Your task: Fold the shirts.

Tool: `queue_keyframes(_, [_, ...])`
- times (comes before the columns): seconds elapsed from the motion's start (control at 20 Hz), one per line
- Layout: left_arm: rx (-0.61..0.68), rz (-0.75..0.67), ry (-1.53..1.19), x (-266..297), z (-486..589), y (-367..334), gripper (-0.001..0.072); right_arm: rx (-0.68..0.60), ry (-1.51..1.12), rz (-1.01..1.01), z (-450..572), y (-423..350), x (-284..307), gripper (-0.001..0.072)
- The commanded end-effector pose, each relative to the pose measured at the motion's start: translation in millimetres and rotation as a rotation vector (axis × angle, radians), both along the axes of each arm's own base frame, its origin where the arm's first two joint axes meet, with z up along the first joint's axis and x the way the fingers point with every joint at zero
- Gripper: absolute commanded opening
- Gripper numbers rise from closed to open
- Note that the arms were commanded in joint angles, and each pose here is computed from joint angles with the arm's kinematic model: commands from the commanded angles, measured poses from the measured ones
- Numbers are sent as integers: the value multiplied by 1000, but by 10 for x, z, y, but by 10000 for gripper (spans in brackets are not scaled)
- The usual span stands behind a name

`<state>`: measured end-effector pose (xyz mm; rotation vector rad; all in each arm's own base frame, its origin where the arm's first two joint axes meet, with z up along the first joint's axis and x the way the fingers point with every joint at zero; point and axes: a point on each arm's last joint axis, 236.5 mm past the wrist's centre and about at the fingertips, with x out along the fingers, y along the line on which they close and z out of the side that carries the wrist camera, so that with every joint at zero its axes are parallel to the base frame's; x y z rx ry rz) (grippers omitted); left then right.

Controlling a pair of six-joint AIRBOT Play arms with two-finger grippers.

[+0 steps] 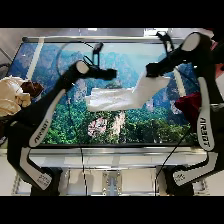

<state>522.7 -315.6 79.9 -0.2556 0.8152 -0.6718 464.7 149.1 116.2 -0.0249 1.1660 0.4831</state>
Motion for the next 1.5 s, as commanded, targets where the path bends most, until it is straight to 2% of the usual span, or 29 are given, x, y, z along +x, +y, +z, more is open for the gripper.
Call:
queue_keyframes(0.0, [133, 159, -76, 342, 274, 1023, 9, 28, -35, 50, -305, 856, 105, 25])
queue_keyframes(0.15, [163, 210, -60, 406, 272, 1438, 10, 197, -6, 127, -663, 1891, 14, 25])
queue_keyframes(0.3, [240, 205, -39, 371, 158, 1604, 10, 390, -68, 110, -831, 2755, 73, 28])
queue_keyframes(0.35, [256, 199, -31, 349, 130, 1622, 10, 446, -79, 93, -860, 2951, 81, 61])
queue_keyframes(0.4, [265, 196, -26, 337, 113, 1634, 10, 480, -84, 85, -874, 3071, 77, 242])
queue_keyframes(0.45, [283, 198, -30, 342, 101, 1665, 10, 488, -81, 85, -900, 3123, 56, 476])
queue_keyframes(0.5, [292, 199, -32, 345, 96, 1684, 10, 471, -88, 93, -921, 3111, 54, 538])
queue_keyframes(0.7, [311, 195, -25, 328, 68, 1713, 10, 415, -133, 38, -793, 2557, 413, 537])
queue_keyframes(0.9, [306, 196, -17, 318, 62, 1705, 10, 280, -87, -70, -912, 1456, 780, 538])
queue_keyframes(1.0, [298, 202, -13, 319, 66, 1700, 10, 253, -4, -128, -1149, 1032, 820, 539])
queue_keyframes(1.05, [293, 208, -11, 322, 69, 1700, 10, 254, 65, -151, -1297, 861, 783, 543])
queue_keyframes(1.15, [289, 215, -21, 345, 87, 1702, 9, 309, 184, -196, -1533, 667, 741, 628])
queue_keyframes(1.35, [287, 218, -28, 360, 101, 1703, 10, 448, 279, -219, -1801, 620, 777, 636])
queue_keyframes(1.45, [287, 218, -29, 360, 101, 1703, 10, 453, 302, -187, -1957, 649, 733, 658])
